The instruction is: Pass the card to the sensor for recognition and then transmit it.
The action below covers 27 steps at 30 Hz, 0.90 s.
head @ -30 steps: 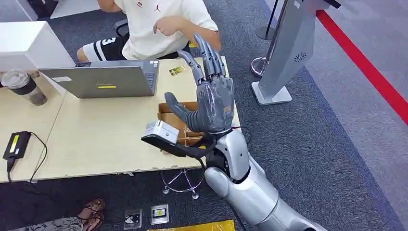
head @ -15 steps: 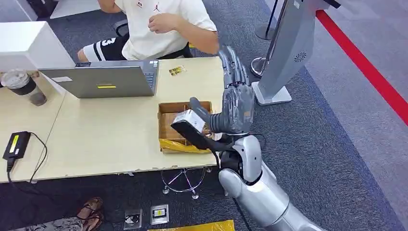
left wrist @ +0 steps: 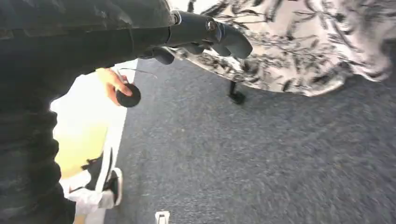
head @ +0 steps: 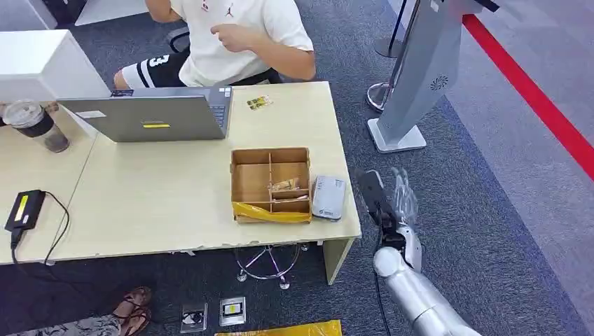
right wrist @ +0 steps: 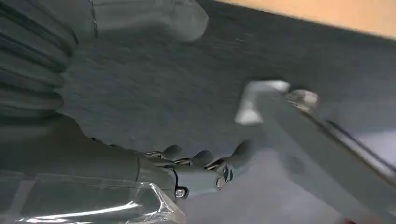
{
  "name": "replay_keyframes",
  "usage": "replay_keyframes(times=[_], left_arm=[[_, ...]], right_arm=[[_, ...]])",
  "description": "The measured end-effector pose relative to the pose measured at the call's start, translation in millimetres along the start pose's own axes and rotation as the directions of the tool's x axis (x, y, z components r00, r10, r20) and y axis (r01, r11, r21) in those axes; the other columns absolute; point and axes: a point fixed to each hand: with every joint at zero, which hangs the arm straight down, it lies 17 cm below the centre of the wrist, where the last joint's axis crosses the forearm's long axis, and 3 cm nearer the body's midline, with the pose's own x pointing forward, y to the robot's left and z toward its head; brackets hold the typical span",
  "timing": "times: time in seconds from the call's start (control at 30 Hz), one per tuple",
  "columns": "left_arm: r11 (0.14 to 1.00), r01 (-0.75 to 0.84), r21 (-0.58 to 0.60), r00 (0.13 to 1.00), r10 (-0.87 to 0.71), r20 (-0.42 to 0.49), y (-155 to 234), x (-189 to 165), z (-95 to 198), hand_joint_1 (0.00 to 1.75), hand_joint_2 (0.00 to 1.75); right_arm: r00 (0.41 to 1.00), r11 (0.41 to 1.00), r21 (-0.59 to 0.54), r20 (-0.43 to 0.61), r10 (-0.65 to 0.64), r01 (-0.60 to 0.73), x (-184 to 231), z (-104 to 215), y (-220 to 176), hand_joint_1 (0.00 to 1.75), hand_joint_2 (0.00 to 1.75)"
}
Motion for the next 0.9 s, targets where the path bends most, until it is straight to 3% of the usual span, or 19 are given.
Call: replay_keyframes(times=[0.1,0.17,0.3,0.5,0.67,0.7,0.73,0.77,0.9], left_arm=[[1.0,0.001,0.011,1.0,0.0,-0.031,9,-8,-4,0.0,1.75],[1.0,-0.002,0.015,0.999,0.002,-0.041,14,-10,-6,0.0,1.75],[1.0,-0.02,0.021,0.998,0.021,-0.057,21,-14,-10,0.0,1.75],[0.999,-0.032,0.021,0.997,0.033,-0.072,23,-17,-11,0.0,1.75],[0.999,-0.03,0.017,0.999,0.031,-0.044,23,-12,-11,0.0,1.75],[0.999,-0.029,0.016,0.999,0.03,-0.038,23,-11,-11,0.0,1.75],[1.0,-0.028,0.014,0.999,0.029,-0.032,22,-10,-11,0.0,1.75],[1.0,-0.027,0.012,0.999,0.027,-0.027,22,-9,-11,0.0,1.75],[1.0,-0.012,0.003,1.0,0.012,0.003,21,-4,-11,0.0,1.75]], right_arm=[[0.968,0.983,0.149,-0.209,0.137,-0.107,-94,36,41,1.75,1.75],[0.916,0.96,0.24,-0.334,0.222,-0.146,-147,66,59,1.75,1.75],[0.823,0.942,0.312,-0.5,0.27,-0.12,-222,119,72,1.75,1.75],[0.756,0.968,0.248,-0.624,0.196,-0.047,-264,145,62,1.75,1.75],[0.751,0.963,0.262,-0.622,0.222,-0.067,-273,150,61,1.75,1.75],[0.75,0.962,0.265,-0.621,0.226,-0.071,-274,151,61,1.68,1.75],[0.75,0.961,0.268,-0.621,0.229,-0.073,-275,152,61,0.77,1.75],[0.748,0.96,0.27,-0.622,0.232,-0.074,-277,153,61,0.0,1.75],[0.716,0.955,0.293,-0.656,0.24,-0.053,-289,165,63,0.0,1.75]])
